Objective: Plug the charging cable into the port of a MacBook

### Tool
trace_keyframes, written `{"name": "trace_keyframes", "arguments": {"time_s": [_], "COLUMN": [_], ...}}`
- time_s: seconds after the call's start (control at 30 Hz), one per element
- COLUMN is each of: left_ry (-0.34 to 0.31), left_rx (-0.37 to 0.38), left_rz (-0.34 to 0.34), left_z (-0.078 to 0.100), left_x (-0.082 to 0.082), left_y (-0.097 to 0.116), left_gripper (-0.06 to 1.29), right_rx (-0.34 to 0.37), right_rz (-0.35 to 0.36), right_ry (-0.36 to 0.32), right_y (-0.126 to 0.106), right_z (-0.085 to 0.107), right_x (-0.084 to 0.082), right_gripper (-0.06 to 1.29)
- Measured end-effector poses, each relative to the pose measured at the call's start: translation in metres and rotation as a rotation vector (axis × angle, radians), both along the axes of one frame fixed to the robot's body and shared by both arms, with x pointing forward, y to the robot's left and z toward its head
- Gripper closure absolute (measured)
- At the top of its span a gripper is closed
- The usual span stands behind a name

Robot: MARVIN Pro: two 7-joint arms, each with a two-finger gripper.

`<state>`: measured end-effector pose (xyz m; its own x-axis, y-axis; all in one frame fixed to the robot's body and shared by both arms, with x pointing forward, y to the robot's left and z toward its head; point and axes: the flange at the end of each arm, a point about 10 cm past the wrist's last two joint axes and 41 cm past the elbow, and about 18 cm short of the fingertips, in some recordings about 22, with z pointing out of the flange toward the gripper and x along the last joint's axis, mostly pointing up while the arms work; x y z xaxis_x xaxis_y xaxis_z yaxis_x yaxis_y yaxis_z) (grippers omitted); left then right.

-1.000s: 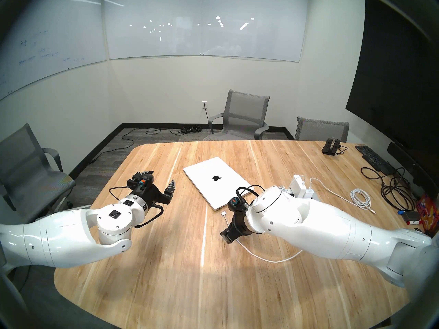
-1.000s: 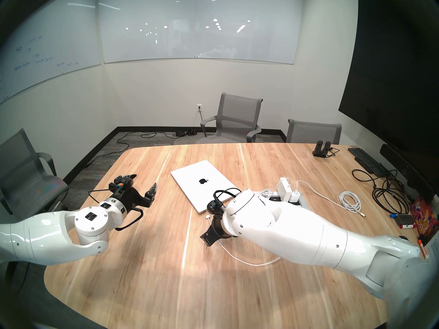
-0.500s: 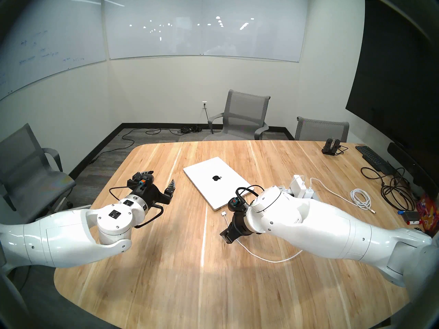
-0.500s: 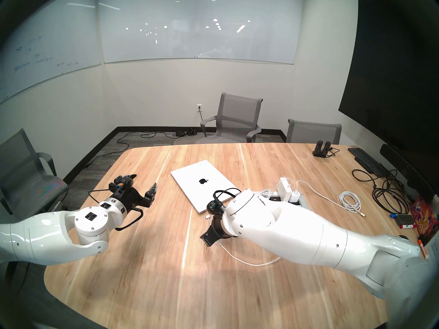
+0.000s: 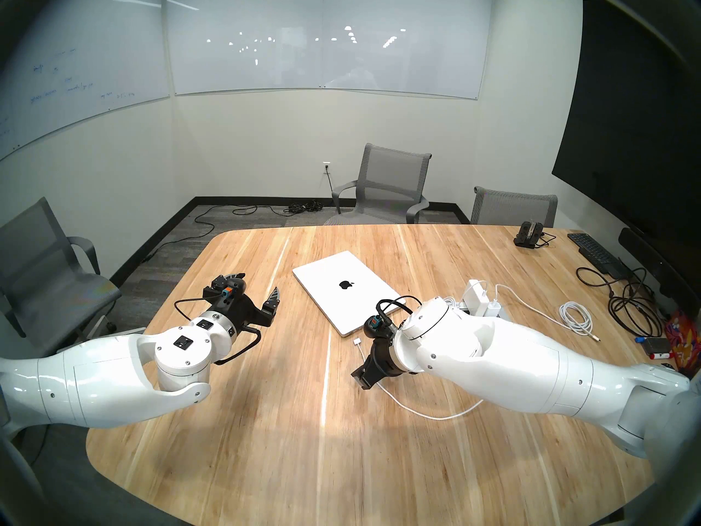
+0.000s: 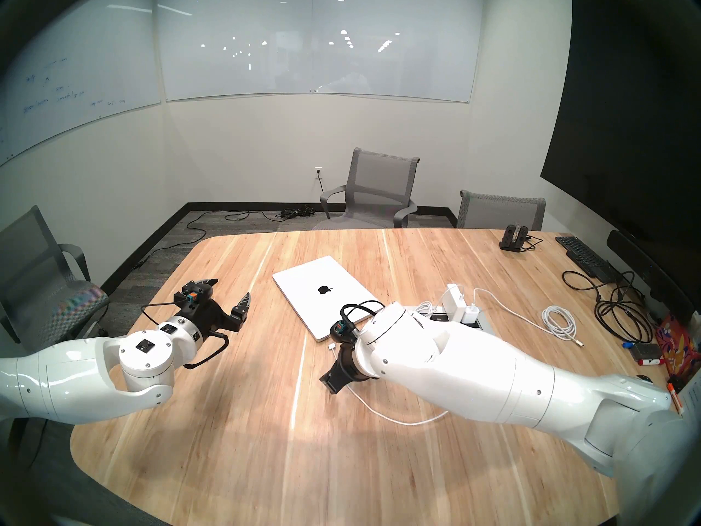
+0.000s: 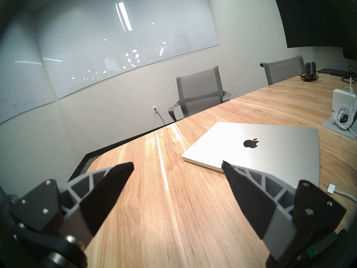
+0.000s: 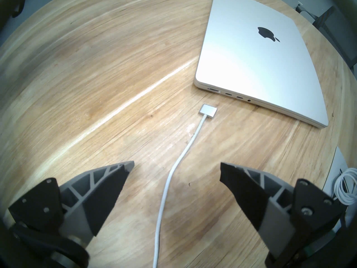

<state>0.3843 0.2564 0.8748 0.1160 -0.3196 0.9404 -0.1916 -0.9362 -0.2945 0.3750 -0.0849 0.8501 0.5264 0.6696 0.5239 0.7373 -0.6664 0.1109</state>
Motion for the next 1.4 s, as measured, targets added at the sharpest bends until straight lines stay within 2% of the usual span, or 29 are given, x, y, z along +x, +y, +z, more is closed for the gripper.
{"name": "trace_keyframes", "arguments": {"time_s": [1.4], "left_ry": [0.0], "left_rx": [0.0], "left_rz": [0.0], "left_z": [0.0], "left_x": [0.0], "left_y": [0.0], "left_gripper": [0.02], "right_rx": [-0.007], "right_rz": [0.001], "right_ry": [-0.001], "right_y": [0.0004], "right_z": [-0.0005], "right_x": [-0.0004], "right_gripper": [0.02]}}
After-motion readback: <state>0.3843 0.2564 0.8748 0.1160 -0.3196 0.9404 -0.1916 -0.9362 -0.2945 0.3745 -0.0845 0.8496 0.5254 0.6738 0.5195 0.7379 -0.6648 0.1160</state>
